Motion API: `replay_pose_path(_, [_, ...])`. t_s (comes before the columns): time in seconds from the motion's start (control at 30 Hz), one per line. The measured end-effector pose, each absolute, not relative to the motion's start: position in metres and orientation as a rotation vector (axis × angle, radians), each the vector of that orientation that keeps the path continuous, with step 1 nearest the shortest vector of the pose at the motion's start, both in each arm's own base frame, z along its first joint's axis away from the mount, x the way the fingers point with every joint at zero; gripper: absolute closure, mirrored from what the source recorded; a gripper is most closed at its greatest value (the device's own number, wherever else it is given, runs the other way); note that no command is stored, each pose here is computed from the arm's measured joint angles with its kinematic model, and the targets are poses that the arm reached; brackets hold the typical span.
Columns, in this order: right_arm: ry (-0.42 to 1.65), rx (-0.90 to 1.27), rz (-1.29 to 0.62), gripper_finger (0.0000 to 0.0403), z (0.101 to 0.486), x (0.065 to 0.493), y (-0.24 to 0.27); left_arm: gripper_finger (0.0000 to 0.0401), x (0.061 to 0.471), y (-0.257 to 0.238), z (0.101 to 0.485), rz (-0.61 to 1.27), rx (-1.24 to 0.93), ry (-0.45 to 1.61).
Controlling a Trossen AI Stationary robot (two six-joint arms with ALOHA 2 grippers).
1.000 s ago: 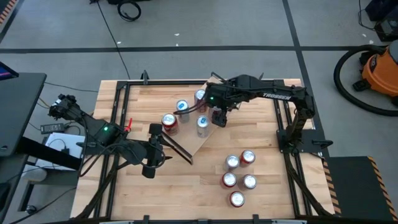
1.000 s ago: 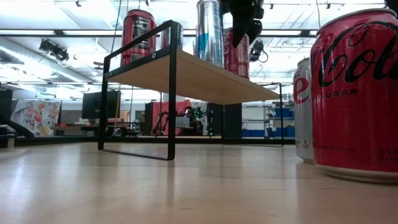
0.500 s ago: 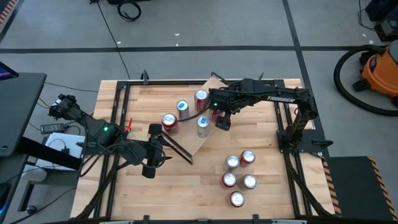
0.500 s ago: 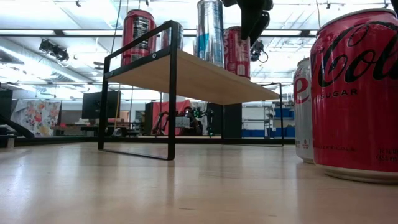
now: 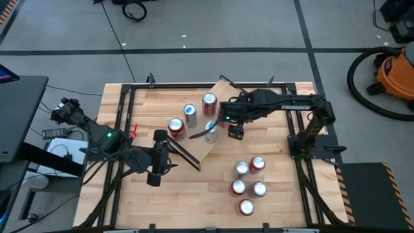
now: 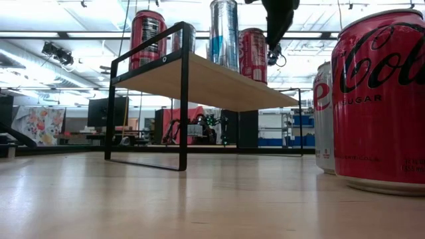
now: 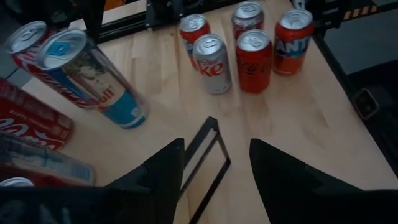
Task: Place canned beverage on shelf
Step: Put the red-white soda can on the shelf aligned with the other red-white soda can
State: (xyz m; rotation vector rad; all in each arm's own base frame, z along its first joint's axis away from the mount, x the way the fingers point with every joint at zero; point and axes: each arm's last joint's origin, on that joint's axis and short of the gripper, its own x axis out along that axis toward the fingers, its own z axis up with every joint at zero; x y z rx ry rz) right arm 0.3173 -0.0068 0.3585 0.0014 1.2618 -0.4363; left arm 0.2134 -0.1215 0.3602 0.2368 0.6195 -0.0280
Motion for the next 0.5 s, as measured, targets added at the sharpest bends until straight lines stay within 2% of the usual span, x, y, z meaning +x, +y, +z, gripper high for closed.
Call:
replay_pose_path(0.2, [1.170, 0.023, -0.437, 0.0041, 0.329, 0.298, -0.008, 0.0209, 0.212, -0.126, 0.361, -0.047, 0.234, 0.609])
replay_pose_path(0.5, [1.043, 0.033, -0.538, 0.0051, 0.298, 0.279, -0.023, 0.0209, 0.213, -0.127, 0.363, -0.049, 0.217, 0.580])
